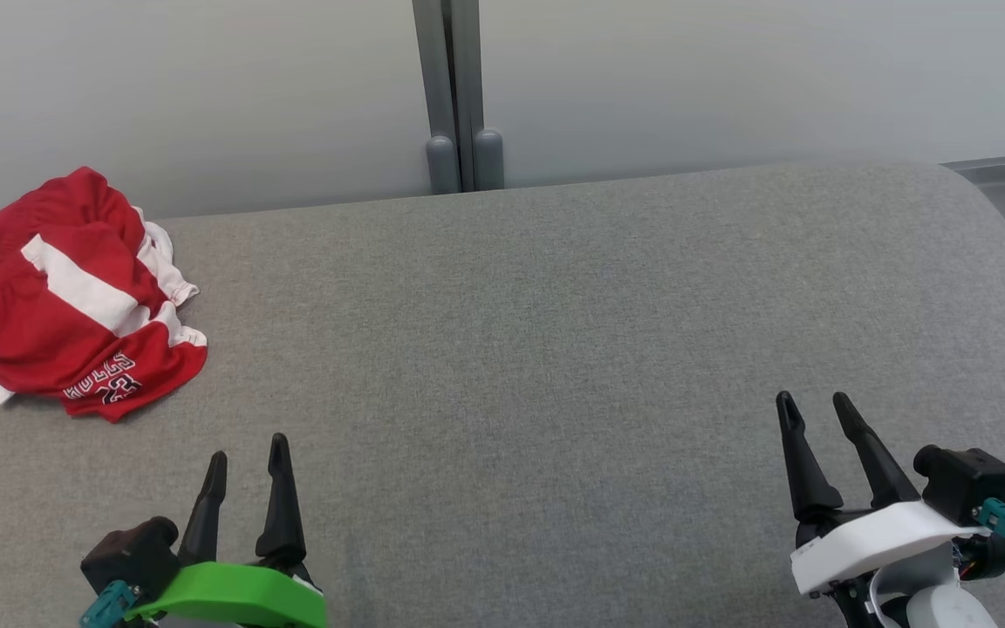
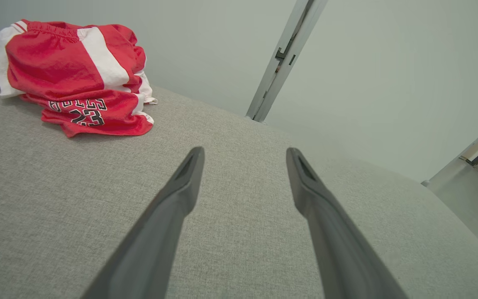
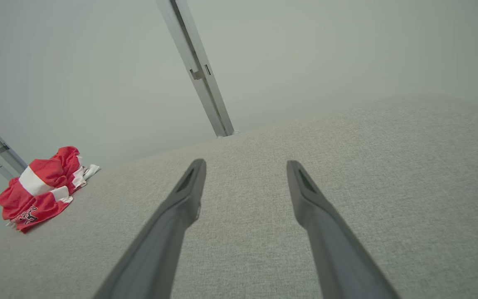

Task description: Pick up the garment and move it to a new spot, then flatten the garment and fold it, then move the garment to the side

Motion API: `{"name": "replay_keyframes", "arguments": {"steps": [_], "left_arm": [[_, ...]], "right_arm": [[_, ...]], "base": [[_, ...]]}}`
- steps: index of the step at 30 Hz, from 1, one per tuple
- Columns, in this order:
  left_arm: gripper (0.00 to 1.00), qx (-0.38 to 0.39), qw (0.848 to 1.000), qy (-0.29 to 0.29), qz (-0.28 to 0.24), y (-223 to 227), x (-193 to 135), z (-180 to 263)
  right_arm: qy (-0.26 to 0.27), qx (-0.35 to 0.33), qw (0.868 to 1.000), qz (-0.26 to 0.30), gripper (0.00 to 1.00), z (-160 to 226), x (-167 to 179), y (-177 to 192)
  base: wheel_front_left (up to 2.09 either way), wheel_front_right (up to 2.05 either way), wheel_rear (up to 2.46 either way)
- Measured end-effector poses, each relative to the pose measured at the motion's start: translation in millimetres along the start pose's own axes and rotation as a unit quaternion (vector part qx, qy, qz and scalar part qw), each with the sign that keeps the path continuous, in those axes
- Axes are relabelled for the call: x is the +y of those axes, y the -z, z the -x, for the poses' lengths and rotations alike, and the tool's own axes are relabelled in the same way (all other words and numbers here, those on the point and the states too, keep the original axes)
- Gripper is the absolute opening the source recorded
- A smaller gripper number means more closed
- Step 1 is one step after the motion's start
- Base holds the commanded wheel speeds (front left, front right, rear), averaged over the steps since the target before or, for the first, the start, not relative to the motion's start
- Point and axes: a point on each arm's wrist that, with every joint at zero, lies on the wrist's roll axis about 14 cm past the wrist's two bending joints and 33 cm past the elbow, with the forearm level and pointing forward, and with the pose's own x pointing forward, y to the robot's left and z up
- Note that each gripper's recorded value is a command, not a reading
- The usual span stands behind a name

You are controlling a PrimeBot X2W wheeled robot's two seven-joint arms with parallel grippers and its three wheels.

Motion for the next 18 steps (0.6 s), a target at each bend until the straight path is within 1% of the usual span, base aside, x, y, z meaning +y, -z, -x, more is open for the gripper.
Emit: {"name": "replay_keyframes", "arguments": {"steps": [10, 18], "left_arm": [[1.0, 0.004, 0.999, 0.004, -0.04, 6.2, 0.5, 2.5], [1.0, 0.004, 0.998, 0.007, -0.062, 9.0, 0.0, 4.1]], "right_arm": [[-0.013, 0.001, 0.999, 0.045, 1.0, 0.3, 5.4, 3.5], [-0.022, 0.008, 0.997, 0.078, 1.0, 1.2, 8.0, 9.7]], "base": [[0.0, 0.0, 0.0], [0.0, 0.0, 0.0]]}}
